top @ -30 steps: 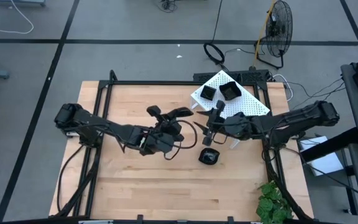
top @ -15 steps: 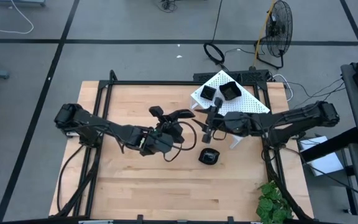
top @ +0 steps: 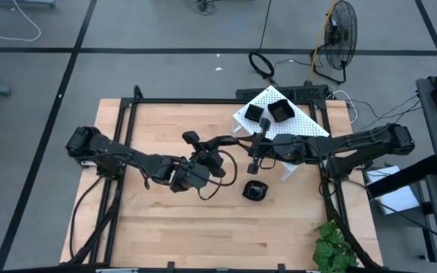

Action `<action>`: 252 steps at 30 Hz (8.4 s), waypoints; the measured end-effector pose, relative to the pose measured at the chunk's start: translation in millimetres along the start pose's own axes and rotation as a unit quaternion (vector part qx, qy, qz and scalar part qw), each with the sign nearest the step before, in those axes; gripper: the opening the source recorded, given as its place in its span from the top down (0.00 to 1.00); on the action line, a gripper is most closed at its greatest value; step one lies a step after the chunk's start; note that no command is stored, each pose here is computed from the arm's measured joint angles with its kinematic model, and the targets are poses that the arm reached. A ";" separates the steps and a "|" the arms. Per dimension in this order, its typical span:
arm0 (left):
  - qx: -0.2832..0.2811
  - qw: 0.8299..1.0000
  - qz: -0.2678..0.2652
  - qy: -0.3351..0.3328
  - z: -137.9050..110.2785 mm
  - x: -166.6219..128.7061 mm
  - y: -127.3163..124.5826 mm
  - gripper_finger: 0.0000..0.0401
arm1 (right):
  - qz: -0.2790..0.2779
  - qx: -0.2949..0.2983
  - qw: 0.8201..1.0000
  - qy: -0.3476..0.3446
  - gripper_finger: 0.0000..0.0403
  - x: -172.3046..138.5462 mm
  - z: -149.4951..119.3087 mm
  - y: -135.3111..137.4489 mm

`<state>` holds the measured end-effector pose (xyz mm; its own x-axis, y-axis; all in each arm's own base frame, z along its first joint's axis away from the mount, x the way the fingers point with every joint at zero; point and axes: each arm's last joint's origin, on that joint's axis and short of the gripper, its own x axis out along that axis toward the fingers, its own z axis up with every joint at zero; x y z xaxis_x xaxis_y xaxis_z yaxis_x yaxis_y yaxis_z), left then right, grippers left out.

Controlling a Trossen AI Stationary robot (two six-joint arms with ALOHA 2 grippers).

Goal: Pick & Place Mini shaped plates
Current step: Stack the black leaf shaped plate on top of the other black leaf shaped plates on the shelf

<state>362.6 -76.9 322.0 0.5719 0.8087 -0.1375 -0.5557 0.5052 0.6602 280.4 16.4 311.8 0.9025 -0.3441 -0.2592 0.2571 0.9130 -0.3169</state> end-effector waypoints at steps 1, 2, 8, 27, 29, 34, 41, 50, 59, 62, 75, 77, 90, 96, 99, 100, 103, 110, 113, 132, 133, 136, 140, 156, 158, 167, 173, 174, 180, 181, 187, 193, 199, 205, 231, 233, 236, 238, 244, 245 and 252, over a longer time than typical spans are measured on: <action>-0.004 1.000 0.001 0.000 0.1 0.0 0.1 0.96 | -0.002 0.000 1.000 0.000 0.92 -0.1 0.0 -0.2; -0.009 1.000 0.001 -0.001 0.4 0.1 0.2 0.96 | -0.005 -0.001 1.000 0.001 0.95 0.0 0.0 -0.5; -0.035 0.999 -0.012 -0.016 4.7 -0.5 0.3 0.95 | -0.048 -0.019 0.999 0.004 0.99 -0.4 0.9 -2.8; -0.074 0.993 0.091 -0.016 27.5 -80.5 26.0 0.20 | -0.039 0.019 0.998 0.047 1.00 -27.8 17.5 -19.7; -0.073 0.994 0.082 -0.023 21.2 -87.9 27.1 0.19 | -0.038 0.050 0.995 0.073 1.00 -41.5 26.2 -28.0; -0.097 0.991 0.084 -0.022 -3.7 -85.0 33.0 0.23 | -0.054 0.180 0.964 0.187 1.00 -87.0 48.9 -56.5; -0.130 0.990 0.023 0.047 -48.7 -48.2 35.4 0.29 | -0.064 0.364 0.846 0.385 1.00 -131.6 36.2 -79.1; -0.140 0.979 0.046 0.143 -95.3 4.3 36.1 0.34 | -0.110 0.460 0.763 0.441 1.00 -134.8 21.3 -80.9; -0.144 0.970 0.038 0.190 -124.5 24.7 31.6 0.35 | -0.131 0.460 0.716 0.509 1.00 -120.3 -9.8 -69.3; -0.150 0.968 0.039 0.200 -130.5 28.2 31.7 0.35 | -0.149 0.455 0.720 0.503 1.00 -118.8 -13.0 -71.3; -0.157 0.967 0.027 0.198 -131.2 31.6 29.6 0.38 | -0.133 0.413 0.744 0.508 1.00 -116.7 -16.0 -82.4; -0.154 0.968 0.025 0.196 -130.3 32.0 29.4 0.37 | -0.125 0.414 0.742 0.513 1.00 -116.6 -16.4 -83.4; -0.141 0.971 0.007 0.192 -127.8 33.0 28.1 0.34 | -0.103 0.381 0.768 0.504 0.69 -124.2 -15.6 -86.2; -0.145 0.969 -0.027 0.201 -127.6 32.9 26.0 0.34 | -0.097 0.387 0.791 0.464 0.60 -147.2 -13.6 -92.8; -0.161 0.965 -0.062 0.196 -123.7 34.1 23.5 0.34 | -0.085 0.386 0.822 0.409 0.60 -157.0 -9.5 -97.2; -0.166 0.964 -0.084 0.191 -121.4 35.2 21.1 0.34 | -0.079 0.384 0.836 0.384 0.60 -159.0 -6.9 -98.7; -0.186 0.950 -0.188 0.166 -111.8 39.4 9.2 0.34 | -0.045 0.360 0.887 0.286 0.61 -162.1 5.5 -103.5; -0.252 0.880 -0.396 0.063 -94.3 53.4 -47.4 0.34 | 0.025 0.222 0.972 0.071 0.62 -151.2 28.6 -103.1; -0.253 0.872 -0.415 0.057 -93.5 62.6 -77.6 0.34 | 0.089 0.169 0.982 -0.005 0.62 -138.0 29.0 -93.3; -0.231 0.837 -0.456 0.198 -85.9 106.6 -154.6 0.34 | 0.194 0.096 0.969 -0.118 0.62 -104.1 -3.4 -59.8; -0.233 0.833 -0.460 0.199 -85.8 106.3 -154.8 0.34 | 0.194 0.096 0.969 -0.117 0.62 -104.4 -3.9 -59.8; -0.240 0.827 -0.468 0.202 -85.1 105.6 -155.1 0.34 | 0.193 0.096 0.969 -0.122 0.62 -105.3 -3.0 -60.3; -0.256 0.822 -0.463 0.209 -86.5 106.7 -157.8 0.34 | 0.193 0.096 0.969 -0.122 0.63 -105.2 -3.0 -60.4; -0.255 0.847 -0.427 0.188 -91.7 114.3 -165.1 0.34 | 0.192 0.097 0.969 -0.121 0.64 -105.2 -3.0 -60.4; -0.253 0.847 -0.426 0.192 -92.8 114.2 -165.1 0.34 | 0.192 0.097 0.969 -0.121 0.64 -105.3 -3.0 -60.4; -0.261 0.831 -0.450 0.196 -92.0 113.0 -166.0 0.51 | 0.191 0.096 0.969 -0.122 0.64 -105.2 -2.9 -60.5; -0.264 0.821 -0.465 0.203 -92.2 112.0 -166.6 0.73 | 0.191 0.096 0.969 -0.122 0.64 -105.2 -2.9 -60.5; -0.266 0.819 -0.464 0.207 -92.8 111.8 -166.6 0.76 | 0.191 0.096 0.969 -0.122 0.64 -105.2 -2.9 -60.5; -0.268 0.819 -0.462 0.210 -93.1 111.8 -166.6 0.93 | 0.191 0.096 0.969 -0.122 0.65 -105.2 -2.9 -60.5; -0.269 0.819 -0.462 0.210 -93.0 111.8 -166.6 0.96 | 0.191 0.096 0.969 -0.122 0.65 -105.2 -2.9 -60.5; -0.252 0.824 -0.466 0.199 -90.9 110.4 -164.7 0.98 | 0.191 0.098 0.969 -0.121 0.65 -105.2 -3.0 -60.5; -0.228 0.838 -0.465 0.170 -73.5 100.7 -144.8 0.99 | 0.192 0.098 0.969 -0.121 0.65 -105.3 -3.0 -60.5; -0.174 0.885 -0.409 0.140 -51.2 77.8 -110.7 0.99 | 0.192 0.098 0.969 -0.119 0.65 -105.3 -3.2 -60.5; -0.111 0.947 -0.286 0.095 -26.7 46.3 -62.3 0.99 | 0.156 0.103 0.978 -0.094 0.65 -98.3 -10.6 -57.7; 0.006 0.989 -0.147 0.030 -4.7 20.9 -8.8 0.99 | 0.052 0.028 0.998 -0.013 0.65 -7.0 -35.3 7.3; 0.002 0.989 -0.147 0.030 -4.5 20.9 -8.8 1.00 | 0.052 0.018 0.998 -0.012 0.65 -5.1 -36.4 8.3; 0.001 0.989 -0.148 0.028 -4.0 19.3 -9.5 0.99 | 0.053 0.010 0.998 -0.009 0.67 -4.9 -37.2 8.7; 0.002 0.988 -0.149 0.027 -3.7 18.1 -10.1 0.99 | 0.052 0.010 0.999 -0.012 0.71 -5.1 -36.6 8.5; -0.010 0.986 -0.168 0.022 -2.5 14.4 -12.4 0.97 | 0.051 -0.010 0.998 -0.017 0.91 -6.4 -35.2 7.5; -0.013 0.984 -0.178 0.019 -1.8 13.8 -13.0 0.97 | 0.051 -0.016 0.998 -0.016 0.95 -6.3 -35.6 7.7; -0.029 0.979 -0.201 -0.016 6.9 2.5 -17.4 0.96 | 0.053 -0.008 0.998 -0.020 0.99 -9.0 -33.8 6.3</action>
<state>377.9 -85.7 315.3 0.7694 0.5314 -0.3544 -0.3140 0.7978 0.5146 262.2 17.9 281.3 0.9378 -0.2360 -0.2546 0.1540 0.9401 -0.3041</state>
